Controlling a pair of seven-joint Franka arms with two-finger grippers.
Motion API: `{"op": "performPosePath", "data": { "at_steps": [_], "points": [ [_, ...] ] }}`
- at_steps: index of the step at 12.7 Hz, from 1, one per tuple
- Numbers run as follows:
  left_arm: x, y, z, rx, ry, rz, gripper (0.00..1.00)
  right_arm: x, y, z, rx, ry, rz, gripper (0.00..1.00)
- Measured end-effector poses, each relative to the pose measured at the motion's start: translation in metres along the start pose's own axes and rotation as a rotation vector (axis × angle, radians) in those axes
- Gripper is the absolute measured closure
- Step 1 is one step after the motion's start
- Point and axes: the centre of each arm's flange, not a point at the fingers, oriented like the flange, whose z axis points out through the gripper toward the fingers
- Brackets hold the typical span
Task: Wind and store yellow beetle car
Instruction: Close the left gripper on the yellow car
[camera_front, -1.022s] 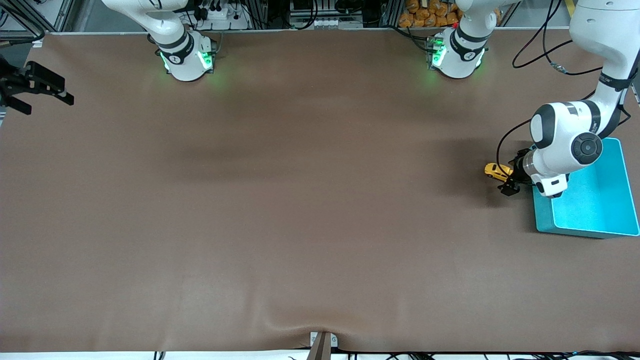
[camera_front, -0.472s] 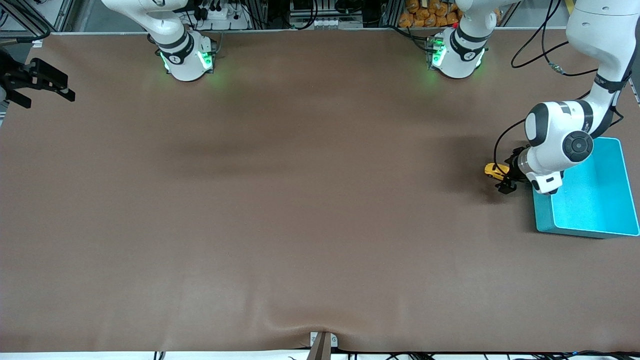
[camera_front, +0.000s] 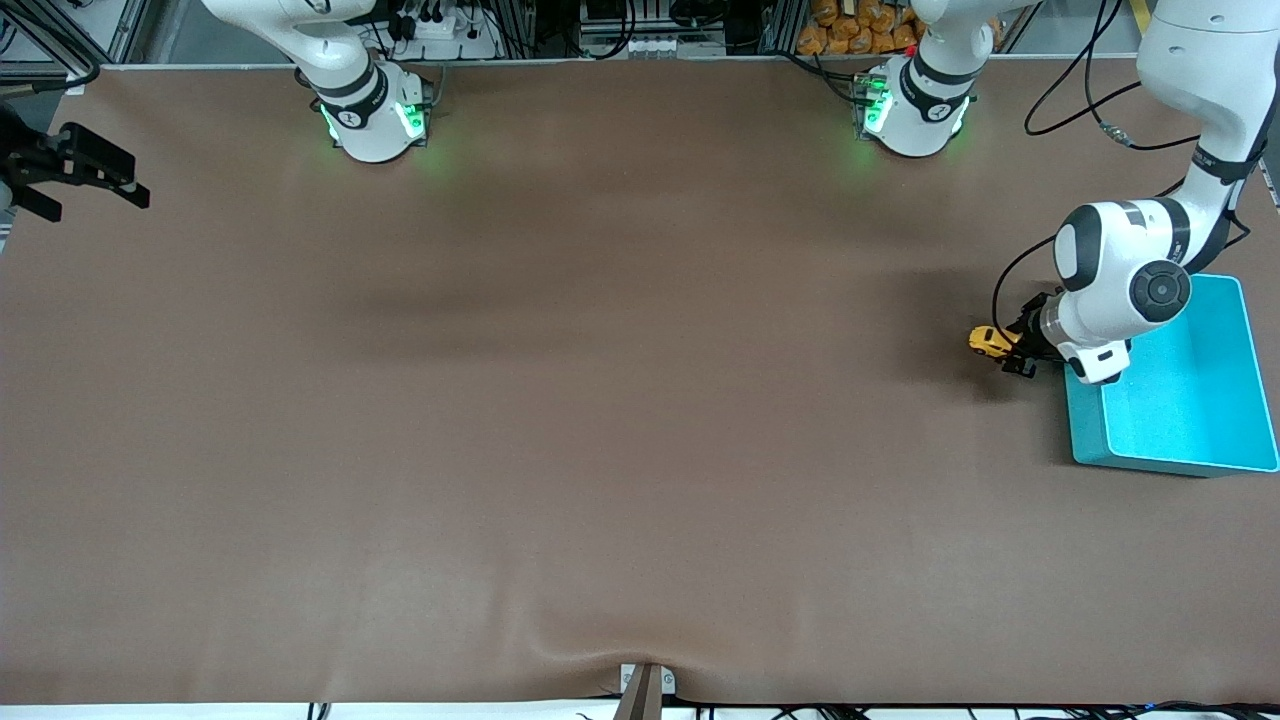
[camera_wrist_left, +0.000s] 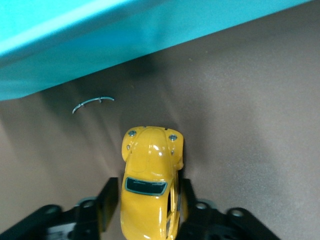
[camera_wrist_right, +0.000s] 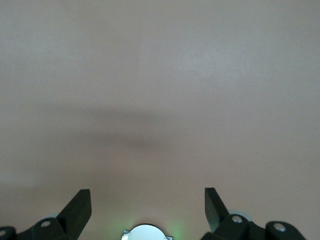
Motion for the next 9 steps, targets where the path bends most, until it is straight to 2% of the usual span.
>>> {"op": "performPosePath", "data": {
  "at_steps": [1,6,9],
  "points": [
    [-0.001,0.001,-0.001,-0.001,0.002,-0.012,0.54,0.003,0.001,0.000,0.000,-0.004,0.002,0.00],
    [-0.009,0.008,-0.005,-0.009,0.008,-0.015,0.54,0.009,0.001,-0.001,-0.003,-0.007,0.001,0.00],
    [-0.015,0.020,-0.033,0.010,0.021,0.005,0.54,0.009,0.001,0.001,-0.003,-0.011,0.002,0.00]
  ]
}}
